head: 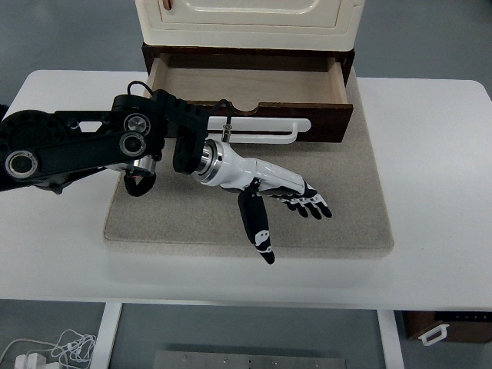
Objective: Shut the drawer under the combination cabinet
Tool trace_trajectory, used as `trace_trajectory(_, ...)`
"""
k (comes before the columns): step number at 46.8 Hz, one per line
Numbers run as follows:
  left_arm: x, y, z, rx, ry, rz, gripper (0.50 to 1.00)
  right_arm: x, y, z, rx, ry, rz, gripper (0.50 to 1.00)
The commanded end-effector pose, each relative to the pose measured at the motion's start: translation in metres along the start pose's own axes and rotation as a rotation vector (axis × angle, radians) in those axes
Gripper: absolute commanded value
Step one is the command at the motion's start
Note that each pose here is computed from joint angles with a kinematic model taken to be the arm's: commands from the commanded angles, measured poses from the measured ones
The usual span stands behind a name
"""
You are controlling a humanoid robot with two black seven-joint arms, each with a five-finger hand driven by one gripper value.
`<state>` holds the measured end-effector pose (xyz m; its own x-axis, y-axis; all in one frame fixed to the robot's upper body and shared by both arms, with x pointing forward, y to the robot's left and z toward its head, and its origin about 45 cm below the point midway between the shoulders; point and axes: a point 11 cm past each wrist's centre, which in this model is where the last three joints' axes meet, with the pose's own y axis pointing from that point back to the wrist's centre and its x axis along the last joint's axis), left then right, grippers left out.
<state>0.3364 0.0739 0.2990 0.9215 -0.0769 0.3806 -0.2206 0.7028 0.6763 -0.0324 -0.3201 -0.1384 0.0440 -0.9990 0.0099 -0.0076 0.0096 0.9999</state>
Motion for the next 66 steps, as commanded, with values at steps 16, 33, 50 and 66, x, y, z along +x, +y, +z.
trace_trajectory(16, 0.014, 0.003, -0.026, 0.168, -0.028, -0.006, 1.000, 0.000, 0.000, 0.000, 0.000, 0.000, 0.000, 0.952)
trace_trajectory(33, 0.036, -0.008, -0.024, 0.201, -0.030, 0.036, 1.000, 0.000, 0.000, -0.001, 0.001, 0.000, 0.000, 0.952)
trace_trajectory(50, 0.046, -0.008, -0.031, 0.239, -0.042, 0.071, 1.000, 0.000, 0.000, 0.000, 0.000, 0.000, -0.001, 0.952)
trace_trajectory(66, 0.067, 0.002, -0.043, 0.273, -0.004, 0.130, 1.000, 0.000, 0.000, 0.000, 0.000, 0.000, 0.000, 0.952)
